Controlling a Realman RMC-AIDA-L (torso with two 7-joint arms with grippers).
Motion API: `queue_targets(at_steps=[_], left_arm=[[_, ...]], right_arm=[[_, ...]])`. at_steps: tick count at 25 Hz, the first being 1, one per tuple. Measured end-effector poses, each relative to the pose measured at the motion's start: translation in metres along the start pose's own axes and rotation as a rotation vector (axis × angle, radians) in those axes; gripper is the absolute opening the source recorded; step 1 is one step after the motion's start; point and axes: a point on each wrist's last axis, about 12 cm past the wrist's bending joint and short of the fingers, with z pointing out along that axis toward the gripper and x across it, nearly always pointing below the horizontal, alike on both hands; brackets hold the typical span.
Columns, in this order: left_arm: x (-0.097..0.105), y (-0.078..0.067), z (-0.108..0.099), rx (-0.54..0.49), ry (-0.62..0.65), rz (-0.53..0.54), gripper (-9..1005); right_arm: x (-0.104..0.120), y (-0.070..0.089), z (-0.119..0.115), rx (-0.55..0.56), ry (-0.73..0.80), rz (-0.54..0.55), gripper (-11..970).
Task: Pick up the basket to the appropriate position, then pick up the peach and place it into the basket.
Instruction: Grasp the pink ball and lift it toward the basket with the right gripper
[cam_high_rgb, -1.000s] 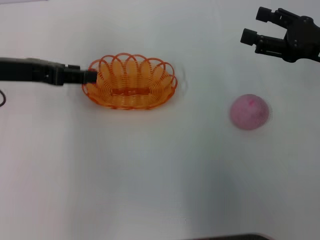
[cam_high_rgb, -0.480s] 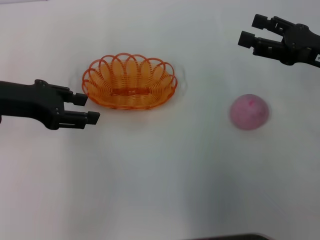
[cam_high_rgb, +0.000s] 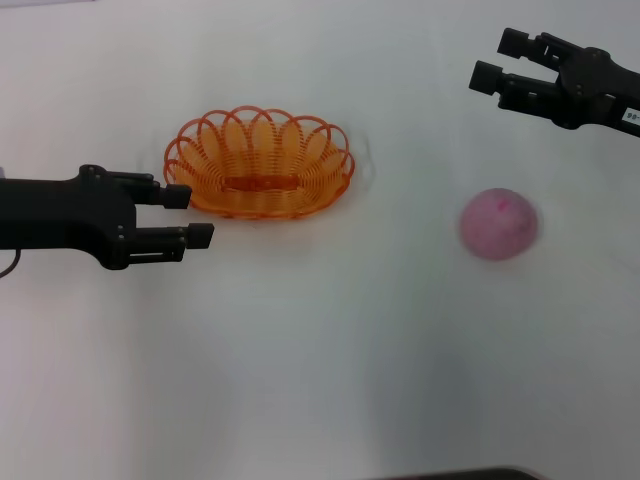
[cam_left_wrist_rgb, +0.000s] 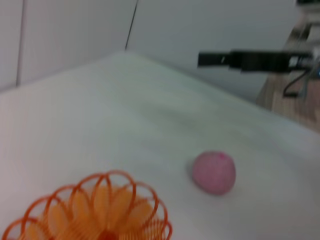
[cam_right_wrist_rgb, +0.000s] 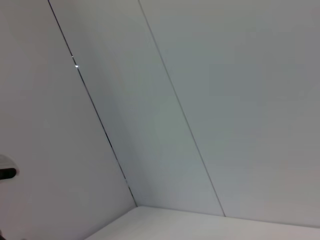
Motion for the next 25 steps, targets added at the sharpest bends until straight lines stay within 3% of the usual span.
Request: queue_targets(at_steps=[4,15,25], left_arm=[[0.013,-0.001,-0.004,0.0,-0.075,0.019,597],[0.067,-0.014,0.002,-0.021,-0.241,-0.008,737],[0.072,-0.015,0.001,-0.028,-0.252,-0.014,873]], right_arm=[[-0.001,0.0,0.002,-0.001,0.002,-0.005,939],[-0.001,-0.001,0.003,0.004,0.001,-0.007,938],[-0.004,-0.002,0.008,0.002,0.002,-0.014,938]])
